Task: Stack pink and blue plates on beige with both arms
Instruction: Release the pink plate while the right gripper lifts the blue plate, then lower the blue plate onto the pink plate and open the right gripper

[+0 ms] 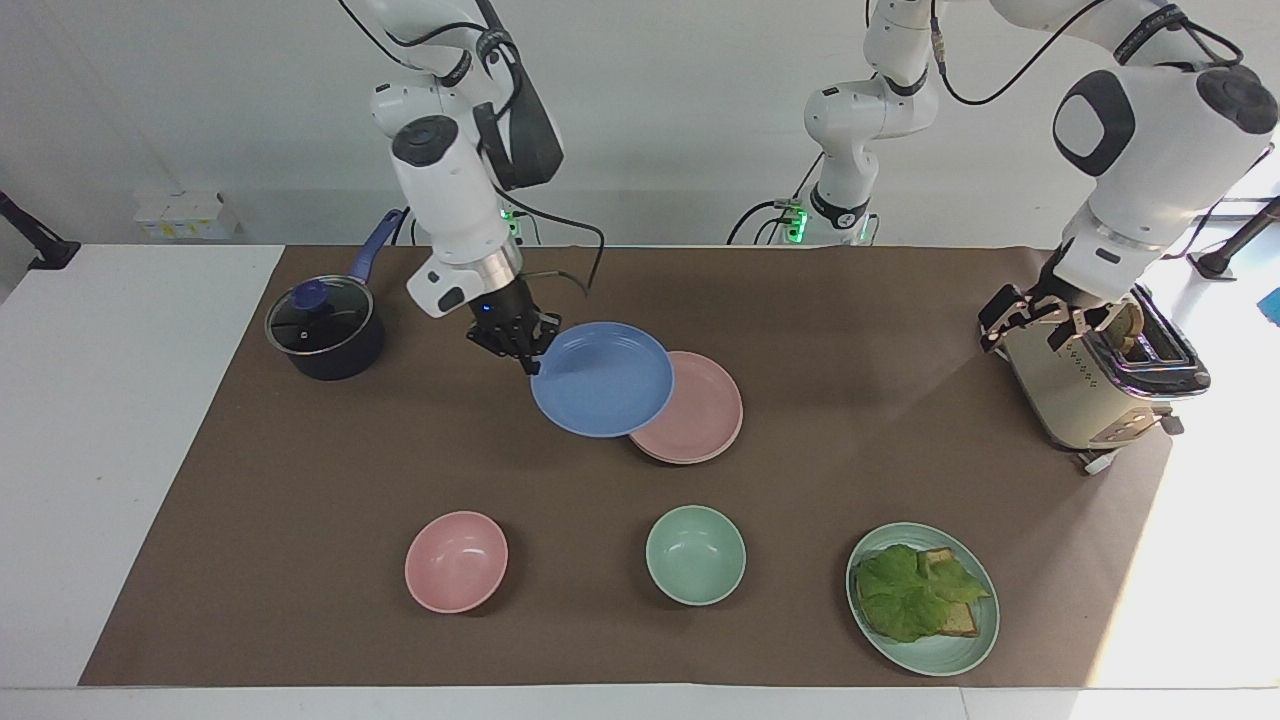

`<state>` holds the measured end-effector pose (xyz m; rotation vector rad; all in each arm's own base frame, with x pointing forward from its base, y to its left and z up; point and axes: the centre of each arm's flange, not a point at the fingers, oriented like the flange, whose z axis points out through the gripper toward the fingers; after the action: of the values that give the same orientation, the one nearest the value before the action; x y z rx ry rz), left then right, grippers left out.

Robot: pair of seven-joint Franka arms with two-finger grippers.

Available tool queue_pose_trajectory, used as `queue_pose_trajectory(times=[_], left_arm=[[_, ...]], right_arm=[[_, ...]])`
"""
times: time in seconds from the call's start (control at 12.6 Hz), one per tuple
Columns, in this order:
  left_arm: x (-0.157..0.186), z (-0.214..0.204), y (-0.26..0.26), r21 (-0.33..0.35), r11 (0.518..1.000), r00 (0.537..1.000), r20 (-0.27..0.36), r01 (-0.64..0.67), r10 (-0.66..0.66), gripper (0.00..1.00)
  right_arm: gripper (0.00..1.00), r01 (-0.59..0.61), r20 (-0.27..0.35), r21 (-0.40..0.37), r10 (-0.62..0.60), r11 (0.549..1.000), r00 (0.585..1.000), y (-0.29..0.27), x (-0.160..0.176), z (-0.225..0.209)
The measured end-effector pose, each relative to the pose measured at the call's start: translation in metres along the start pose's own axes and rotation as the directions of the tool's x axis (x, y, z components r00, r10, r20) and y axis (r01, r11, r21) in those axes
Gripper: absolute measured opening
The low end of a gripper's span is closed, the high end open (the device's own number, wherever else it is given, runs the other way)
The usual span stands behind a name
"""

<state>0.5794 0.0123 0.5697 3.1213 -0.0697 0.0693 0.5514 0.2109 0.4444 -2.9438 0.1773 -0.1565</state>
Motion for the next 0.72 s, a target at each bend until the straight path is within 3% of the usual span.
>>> queue_pose_trajectory(times=[0.4, 0.72], left_arm=[[-0.028, -0.060, 0.008, 0.031, 0.999, 0.999, -0.037, -0.033, 0.034, 1.00], [-0.038, -0.071, 0.018, 0.032, 0.999, 0.999, -0.029, -0.021, 0.022, 1.00]], right_arm=[[0.03, 0.009, 0.026, -0.044, -0.008, 0.999, 1.000, -0.066, -0.021, 0.061], [0.03, 0.033, 0.069, -0.071, -0.028, 0.997, 0.997, -0.080, -0.034, 0.106]])
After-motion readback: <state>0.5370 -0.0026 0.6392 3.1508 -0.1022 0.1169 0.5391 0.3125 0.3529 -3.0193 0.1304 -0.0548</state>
